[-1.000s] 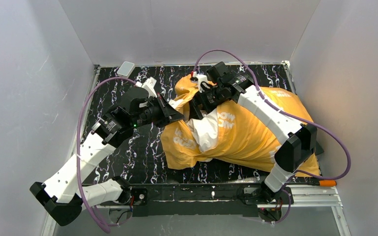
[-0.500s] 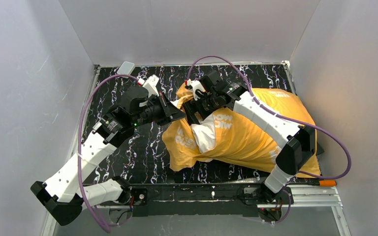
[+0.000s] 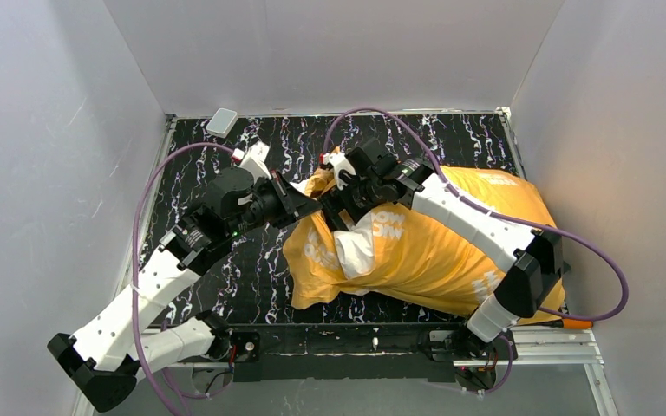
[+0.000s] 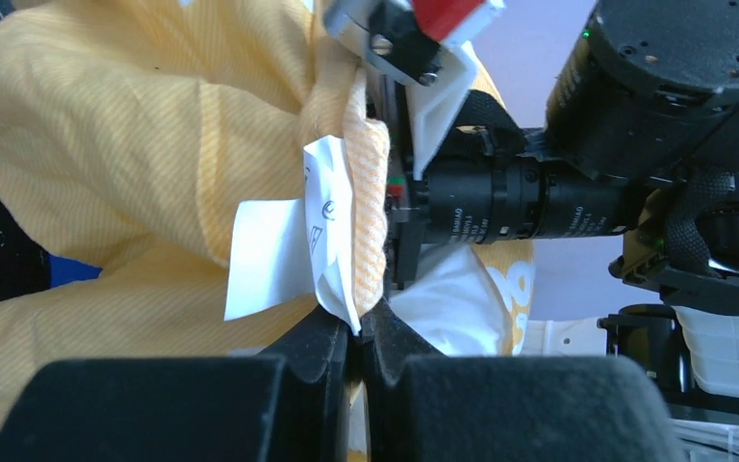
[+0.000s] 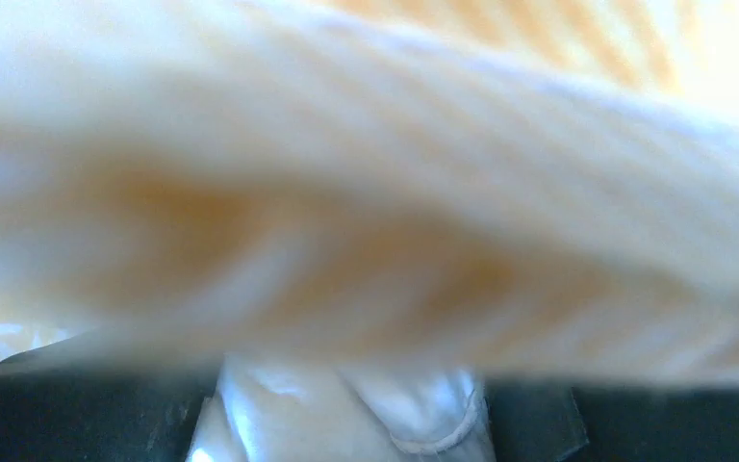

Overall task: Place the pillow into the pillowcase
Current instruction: Stuff the pillow into the pillowcase.

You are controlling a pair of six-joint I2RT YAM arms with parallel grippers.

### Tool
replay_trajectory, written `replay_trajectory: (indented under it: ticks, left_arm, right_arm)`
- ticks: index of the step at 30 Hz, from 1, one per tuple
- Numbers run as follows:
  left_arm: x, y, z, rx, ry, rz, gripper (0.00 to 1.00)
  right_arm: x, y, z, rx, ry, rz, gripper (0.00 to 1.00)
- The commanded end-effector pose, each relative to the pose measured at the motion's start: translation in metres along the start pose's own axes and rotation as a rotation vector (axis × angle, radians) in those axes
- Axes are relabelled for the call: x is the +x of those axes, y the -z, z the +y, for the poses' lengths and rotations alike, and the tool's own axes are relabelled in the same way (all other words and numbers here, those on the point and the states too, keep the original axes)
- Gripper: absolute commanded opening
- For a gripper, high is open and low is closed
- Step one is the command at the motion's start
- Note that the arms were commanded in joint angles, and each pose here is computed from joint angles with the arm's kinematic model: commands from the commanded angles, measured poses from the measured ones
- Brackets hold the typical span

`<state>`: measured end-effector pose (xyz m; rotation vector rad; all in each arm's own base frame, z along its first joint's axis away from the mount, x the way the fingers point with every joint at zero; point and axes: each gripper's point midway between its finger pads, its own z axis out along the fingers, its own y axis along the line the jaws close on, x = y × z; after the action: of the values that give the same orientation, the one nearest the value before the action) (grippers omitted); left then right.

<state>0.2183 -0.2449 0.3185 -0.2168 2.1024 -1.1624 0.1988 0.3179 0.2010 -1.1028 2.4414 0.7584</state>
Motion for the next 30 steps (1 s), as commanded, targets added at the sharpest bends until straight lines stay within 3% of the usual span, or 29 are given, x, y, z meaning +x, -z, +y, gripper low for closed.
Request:
replay_trajectory:
  ticks: [1,9,16,23,26,30]
  left_arm:
    - [-0.12,0.045,-0.045,0.1,0.066,-0.526,0.0]
    - [-0.102,0.049,-0.007,-0.029,0.102,-0.498,0.0]
    - [-0.087,0.05,0.007,-0.04,0.128,-0.468,0.0]
    - [-0.077,0.042,-0.001,-0.026,0.089,-0.387,0.0]
    - [-0.074,0.039,-0.006,-0.024,0.057,-0.345,0.0]
    - [-0.07,0.034,-0.012,-0.019,0.029,-0.294,0.0]
  right_arm:
    - [0.085,0.057,0.045,-0.117,-0.076,0.292,0.97]
    - [-0.015,0.12,0.062,-0.05,-0.002,-0.14,0.88]
    - [-0.054,0.152,0.091,-0.162,0.015,-0.35,0.77]
    - [-0.092,0.199,0.114,-0.212,0.06,-0.524,0.95]
    - [-0.094,0.201,0.123,-0.261,0.083,-0.52,0.96]
    - [-0.073,0.162,0.127,-0.352,0.056,-0.366,0.77]
